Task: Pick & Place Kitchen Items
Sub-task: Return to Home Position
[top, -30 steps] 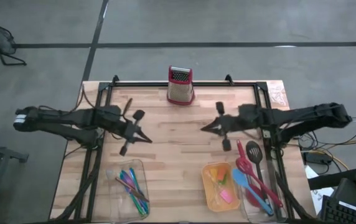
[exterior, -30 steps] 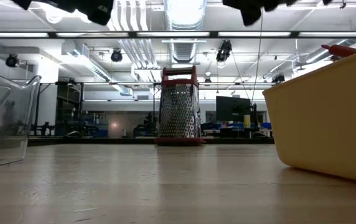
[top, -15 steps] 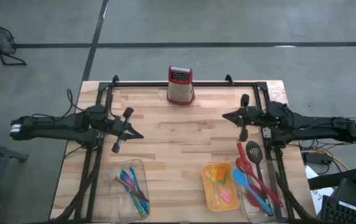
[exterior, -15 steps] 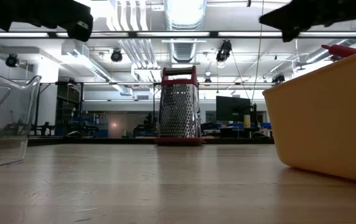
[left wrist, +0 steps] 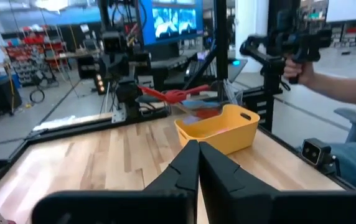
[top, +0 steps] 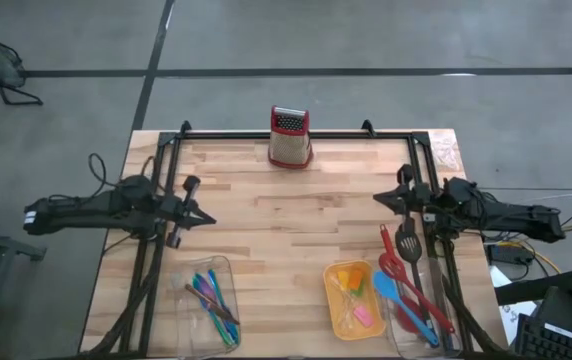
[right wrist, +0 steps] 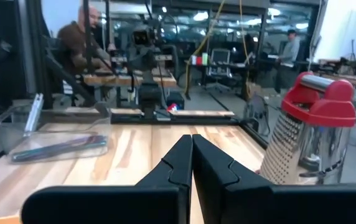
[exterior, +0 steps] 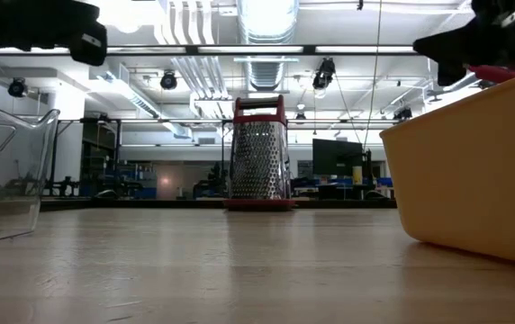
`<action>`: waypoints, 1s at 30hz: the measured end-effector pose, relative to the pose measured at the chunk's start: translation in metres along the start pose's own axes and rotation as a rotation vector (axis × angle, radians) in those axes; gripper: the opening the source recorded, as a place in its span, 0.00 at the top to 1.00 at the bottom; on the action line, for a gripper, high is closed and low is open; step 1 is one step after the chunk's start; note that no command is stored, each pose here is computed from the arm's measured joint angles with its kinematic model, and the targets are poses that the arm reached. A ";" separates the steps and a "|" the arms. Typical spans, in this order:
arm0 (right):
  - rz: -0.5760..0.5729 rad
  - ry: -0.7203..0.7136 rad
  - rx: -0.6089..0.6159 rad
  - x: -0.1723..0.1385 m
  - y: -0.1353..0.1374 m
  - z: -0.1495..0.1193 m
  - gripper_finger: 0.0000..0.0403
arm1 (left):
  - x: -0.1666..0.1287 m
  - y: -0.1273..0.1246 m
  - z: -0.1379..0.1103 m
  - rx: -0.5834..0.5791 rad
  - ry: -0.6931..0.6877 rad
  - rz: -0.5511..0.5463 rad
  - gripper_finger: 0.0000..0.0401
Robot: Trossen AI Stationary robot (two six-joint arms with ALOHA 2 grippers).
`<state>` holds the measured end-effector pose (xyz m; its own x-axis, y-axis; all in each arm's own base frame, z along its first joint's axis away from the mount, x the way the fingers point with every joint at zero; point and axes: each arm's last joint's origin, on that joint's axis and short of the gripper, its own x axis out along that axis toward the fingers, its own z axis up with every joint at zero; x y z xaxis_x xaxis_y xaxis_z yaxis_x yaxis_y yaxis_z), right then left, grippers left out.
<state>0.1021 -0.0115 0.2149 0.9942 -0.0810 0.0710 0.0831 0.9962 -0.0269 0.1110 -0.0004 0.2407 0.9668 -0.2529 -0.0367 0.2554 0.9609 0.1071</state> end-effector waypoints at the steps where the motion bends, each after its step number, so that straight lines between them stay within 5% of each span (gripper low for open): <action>1: 0.005 -0.012 -0.001 -0.002 0.000 -0.002 0.98 | -0.001 -0.001 -0.003 0.000 -0.002 0.000 0.97; 15: 0.021 -0.011 0.002 -0.008 0.002 -0.041 0.98 | -0.012 -0.008 -0.035 0.003 -0.048 0.038 0.97; 30: 0.037 0.004 0.007 -0.009 0.002 -0.042 0.98 | -0.012 -0.009 -0.070 -0.003 -0.065 0.129 0.96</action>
<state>0.0965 -0.0097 0.1720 0.9969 -0.0442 0.0657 0.0458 0.9987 -0.0225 0.0965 0.0019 0.1711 0.9901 -0.1336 0.0422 0.1286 0.9862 0.1043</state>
